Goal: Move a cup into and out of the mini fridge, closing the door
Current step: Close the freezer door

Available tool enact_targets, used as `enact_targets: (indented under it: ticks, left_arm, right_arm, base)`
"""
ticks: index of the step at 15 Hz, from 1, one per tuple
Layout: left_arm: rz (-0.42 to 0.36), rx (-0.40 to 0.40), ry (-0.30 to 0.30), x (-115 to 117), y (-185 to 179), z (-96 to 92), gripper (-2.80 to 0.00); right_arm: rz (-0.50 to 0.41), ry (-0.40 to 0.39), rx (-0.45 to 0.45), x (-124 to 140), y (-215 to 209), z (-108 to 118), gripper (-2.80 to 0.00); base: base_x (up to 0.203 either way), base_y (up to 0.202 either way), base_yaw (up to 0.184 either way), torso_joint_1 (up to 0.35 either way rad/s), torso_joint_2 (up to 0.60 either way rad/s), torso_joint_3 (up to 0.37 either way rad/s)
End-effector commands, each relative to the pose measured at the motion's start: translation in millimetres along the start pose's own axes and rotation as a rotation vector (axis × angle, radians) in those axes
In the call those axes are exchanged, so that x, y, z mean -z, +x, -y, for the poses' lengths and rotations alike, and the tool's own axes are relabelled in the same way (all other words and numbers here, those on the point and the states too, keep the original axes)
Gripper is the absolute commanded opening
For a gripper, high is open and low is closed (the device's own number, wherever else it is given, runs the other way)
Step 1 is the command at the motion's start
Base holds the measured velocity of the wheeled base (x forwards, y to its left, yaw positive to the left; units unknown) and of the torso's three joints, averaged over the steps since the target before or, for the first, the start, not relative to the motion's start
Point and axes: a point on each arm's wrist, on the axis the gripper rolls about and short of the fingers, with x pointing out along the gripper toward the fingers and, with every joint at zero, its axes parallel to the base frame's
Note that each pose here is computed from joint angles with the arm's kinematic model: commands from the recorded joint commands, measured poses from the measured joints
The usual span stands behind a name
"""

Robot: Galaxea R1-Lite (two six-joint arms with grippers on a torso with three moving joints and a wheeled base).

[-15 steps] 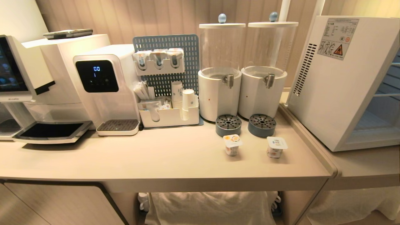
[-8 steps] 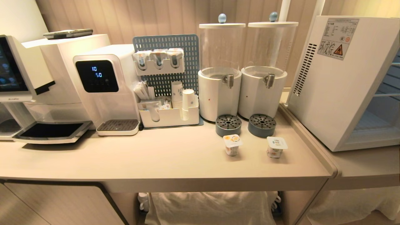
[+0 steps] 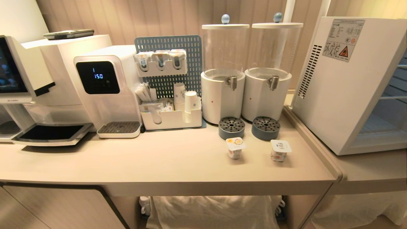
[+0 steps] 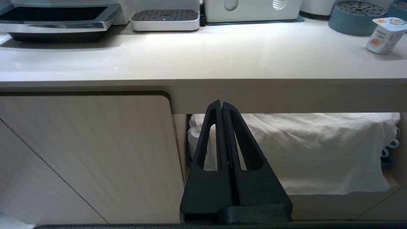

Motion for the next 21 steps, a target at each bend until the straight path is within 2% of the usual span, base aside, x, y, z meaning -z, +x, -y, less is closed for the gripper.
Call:
enact_targets:
  ticks: [1, 21]
  left_arm:
    - [0.0, -0.002, 0.0, -0.1, -0.1, 0.1, -2.8]
    - [0.002, -0.001, 0.0, 0.0, -0.2, 0.0, -2.8]
  right_arm:
    - [-0.003, -0.001, -0.001, 0.3, 0.2, 0.0, -2.8]
    - [-0.009, -0.002, -0.005, 0.0, -0.3, -0.1, -2.8]
  base:
    - [0.002, -0.142, 0.001, 0.003, 0.01, 0.002]
    - [0.0, -0.195, -0.001, 0.004, 0.0, 0.002]
